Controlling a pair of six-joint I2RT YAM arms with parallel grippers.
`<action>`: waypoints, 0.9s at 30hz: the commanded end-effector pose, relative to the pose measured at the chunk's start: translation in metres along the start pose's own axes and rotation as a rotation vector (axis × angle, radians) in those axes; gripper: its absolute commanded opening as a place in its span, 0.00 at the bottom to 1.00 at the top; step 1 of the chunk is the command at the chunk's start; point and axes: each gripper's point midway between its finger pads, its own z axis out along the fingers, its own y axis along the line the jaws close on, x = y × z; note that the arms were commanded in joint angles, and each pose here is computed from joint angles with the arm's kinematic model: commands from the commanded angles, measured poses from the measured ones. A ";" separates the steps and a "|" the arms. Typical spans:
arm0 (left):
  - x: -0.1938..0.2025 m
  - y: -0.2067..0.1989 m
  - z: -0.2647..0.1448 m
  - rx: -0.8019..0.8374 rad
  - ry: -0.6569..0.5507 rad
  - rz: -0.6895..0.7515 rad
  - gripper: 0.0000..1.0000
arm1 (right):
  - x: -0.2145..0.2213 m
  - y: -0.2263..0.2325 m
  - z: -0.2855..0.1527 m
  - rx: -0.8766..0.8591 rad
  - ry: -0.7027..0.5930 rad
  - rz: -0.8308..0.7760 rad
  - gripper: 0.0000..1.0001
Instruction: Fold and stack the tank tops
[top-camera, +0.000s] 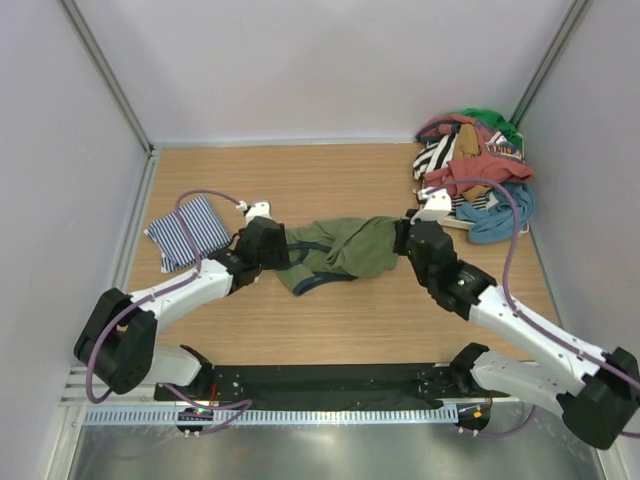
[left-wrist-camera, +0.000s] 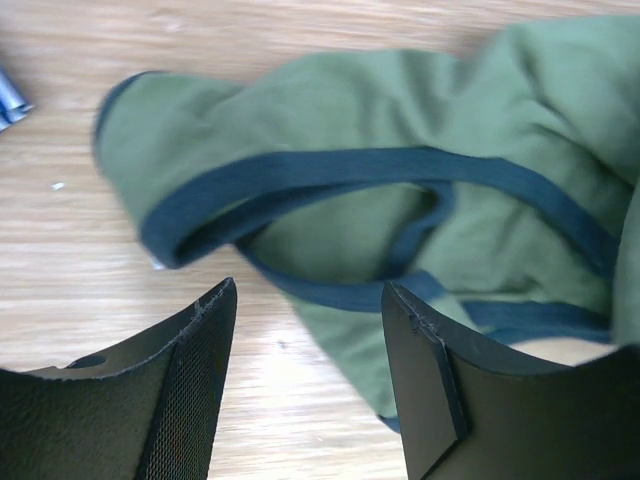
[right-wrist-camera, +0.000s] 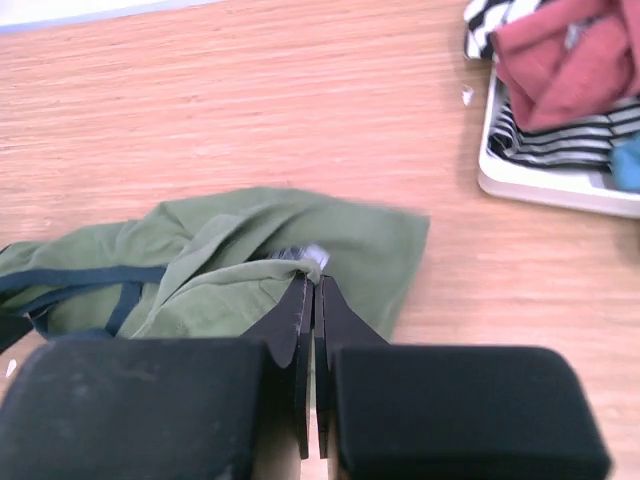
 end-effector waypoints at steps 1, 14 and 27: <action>-0.024 -0.022 -0.010 0.087 -0.084 0.004 0.61 | 0.019 -0.028 -0.022 0.073 0.031 0.060 0.01; 0.010 -0.112 -0.027 0.316 0.033 0.186 0.75 | -0.027 -0.157 -0.107 0.660 -0.203 0.288 0.01; 0.041 -0.214 -0.005 0.390 0.190 0.300 0.68 | -0.022 -0.154 -0.091 0.681 -0.165 0.287 0.01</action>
